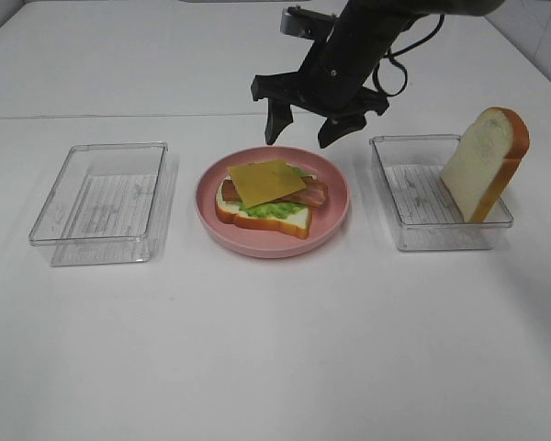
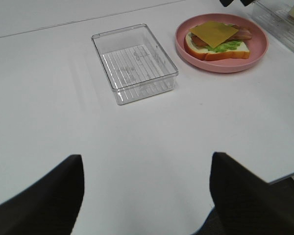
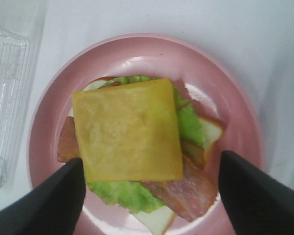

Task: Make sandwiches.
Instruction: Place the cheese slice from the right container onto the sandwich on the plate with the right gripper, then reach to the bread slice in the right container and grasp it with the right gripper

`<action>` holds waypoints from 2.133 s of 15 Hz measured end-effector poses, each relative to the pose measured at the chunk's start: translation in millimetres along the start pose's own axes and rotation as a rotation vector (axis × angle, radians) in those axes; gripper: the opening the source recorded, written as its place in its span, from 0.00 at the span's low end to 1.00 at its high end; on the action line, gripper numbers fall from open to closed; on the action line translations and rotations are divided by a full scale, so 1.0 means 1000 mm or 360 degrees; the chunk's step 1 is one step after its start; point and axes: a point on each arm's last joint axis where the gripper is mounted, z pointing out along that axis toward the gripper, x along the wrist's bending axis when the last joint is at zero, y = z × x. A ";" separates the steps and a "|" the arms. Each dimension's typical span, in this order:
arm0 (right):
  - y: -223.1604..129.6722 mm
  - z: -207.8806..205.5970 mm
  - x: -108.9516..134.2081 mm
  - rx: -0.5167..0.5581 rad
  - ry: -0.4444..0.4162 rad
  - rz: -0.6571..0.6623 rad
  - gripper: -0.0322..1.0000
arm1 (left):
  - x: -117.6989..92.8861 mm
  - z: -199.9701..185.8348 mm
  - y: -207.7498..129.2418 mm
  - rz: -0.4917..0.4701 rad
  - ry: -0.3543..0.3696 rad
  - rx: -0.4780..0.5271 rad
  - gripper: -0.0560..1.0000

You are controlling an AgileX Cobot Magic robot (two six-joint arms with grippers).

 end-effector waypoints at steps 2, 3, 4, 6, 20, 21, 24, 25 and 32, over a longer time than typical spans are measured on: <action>0.001 -0.020 -0.001 -0.0030 -0.0086 -0.0077 0.72 | 0.000 0.000 0.000 0.0000 0.0000 0.0000 0.70; 0.002 -0.040 -0.002 -0.0070 -0.0170 -0.0105 0.72 | 0.000 0.000 0.000 0.0000 0.0000 0.0000 0.70; 0.004 -0.054 -0.006 -0.0104 -0.0211 -0.0092 0.72 | 0.000 0.000 0.000 0.0000 0.0000 0.0000 0.70; 0.006 -0.075 -0.019 -0.0134 -0.0245 -0.0023 0.72 | 0.000 0.000 0.000 0.0000 0.0000 0.0000 0.70; -0.013 -0.152 -0.146 0.0109 -0.0514 0.0316 0.72 | 0.000 0.000 0.000 0.0000 0.0000 0.0000 0.70; -0.013 -0.148 -0.147 0.0122 -0.0505 0.0320 0.72 | 0.000 0.000 0.000 0.0000 0.0000 0.0000 0.70; -0.012 -0.126 -0.155 0.0204 -0.0512 0.0327 0.72 | 0.000 0.000 0.000 0.0000 0.0000 0.0000 0.70; -0.012 -0.123 -0.156 0.0218 -0.0522 0.0325 0.72 | 0.000 0.000 0.000 0.0000 0.0000 0.0000 0.70; -0.012 -0.088 -0.168 0.0324 -0.0521 0.0311 0.72 | 0.000 0.000 0.000 0.0000 0.0000 0.0000 0.70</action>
